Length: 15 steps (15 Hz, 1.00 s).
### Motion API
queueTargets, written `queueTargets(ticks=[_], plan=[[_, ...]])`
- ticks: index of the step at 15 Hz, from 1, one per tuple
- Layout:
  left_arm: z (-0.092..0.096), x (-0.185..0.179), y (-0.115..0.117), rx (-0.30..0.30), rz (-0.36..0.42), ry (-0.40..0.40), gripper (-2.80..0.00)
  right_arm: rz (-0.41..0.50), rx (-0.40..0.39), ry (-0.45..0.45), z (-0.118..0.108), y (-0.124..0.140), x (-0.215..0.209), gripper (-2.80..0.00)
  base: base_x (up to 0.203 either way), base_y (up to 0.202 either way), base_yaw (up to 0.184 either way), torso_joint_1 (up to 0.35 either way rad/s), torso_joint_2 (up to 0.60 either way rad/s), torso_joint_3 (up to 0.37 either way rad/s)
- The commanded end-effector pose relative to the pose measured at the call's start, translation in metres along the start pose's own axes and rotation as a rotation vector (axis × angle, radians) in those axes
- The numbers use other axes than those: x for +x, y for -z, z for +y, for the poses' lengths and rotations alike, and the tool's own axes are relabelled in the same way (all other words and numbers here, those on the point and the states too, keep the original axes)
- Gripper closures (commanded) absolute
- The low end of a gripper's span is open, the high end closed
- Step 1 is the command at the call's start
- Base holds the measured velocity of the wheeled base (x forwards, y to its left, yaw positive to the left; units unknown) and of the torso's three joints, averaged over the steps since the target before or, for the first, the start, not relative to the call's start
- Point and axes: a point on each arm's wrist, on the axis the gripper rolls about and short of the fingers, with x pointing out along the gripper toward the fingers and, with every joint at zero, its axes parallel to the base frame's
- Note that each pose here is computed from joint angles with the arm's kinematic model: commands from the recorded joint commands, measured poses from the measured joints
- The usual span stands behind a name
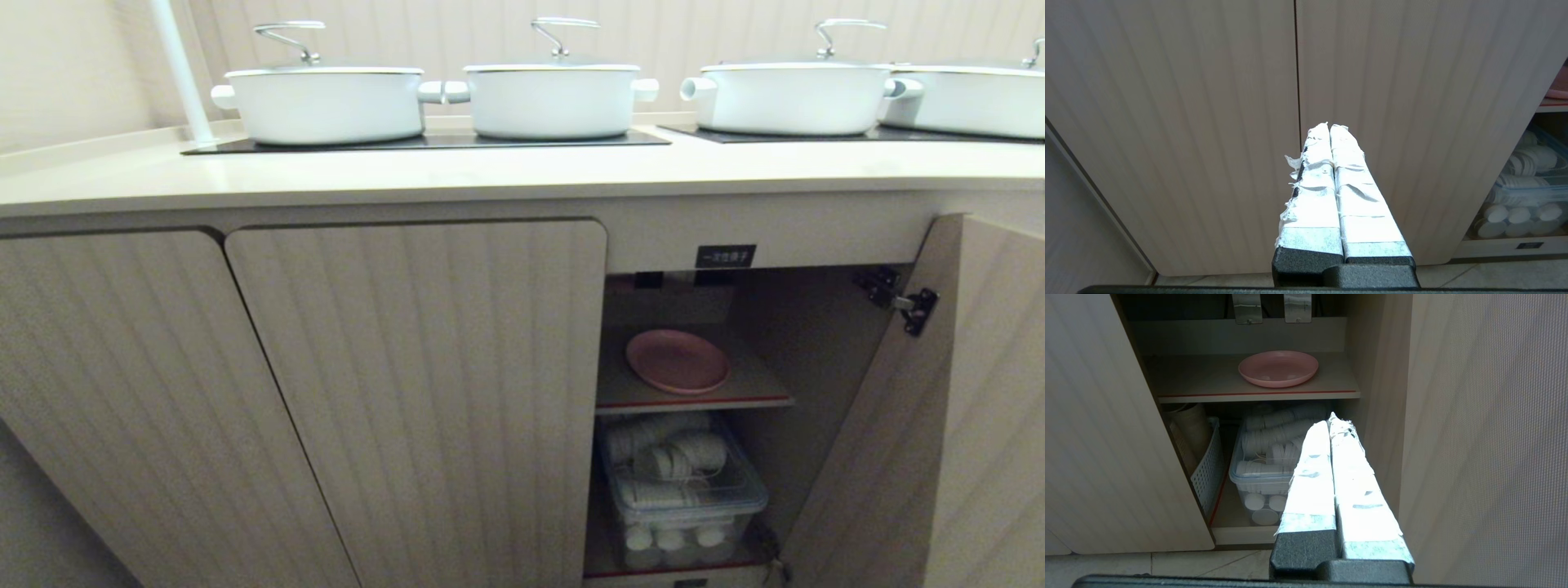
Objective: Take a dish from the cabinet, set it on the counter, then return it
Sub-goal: Take the plate from the cabinet
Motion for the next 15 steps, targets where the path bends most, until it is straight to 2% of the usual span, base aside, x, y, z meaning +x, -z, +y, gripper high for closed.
queueTargets(ticks=[1, 15], plan=[[0.0, 0.0, 0.0, 0.0, 0.0, -0.001, 0.0, 0.0, 0.0, -0.001, 0.0, 0.0, 0.0, 0.0, 0.0, 0.0, 0.0, 0.0, 0.0, 0.0], [0.0, 0.0, 0.0, -0.001, 0.0, 0.001, 0.0, 0.0, 0.0, -0.001, 0.0, 0.0, 0.0, 0.0, 0.0, 0.0, 0.0, 0.0, 0.0, 0.0]])
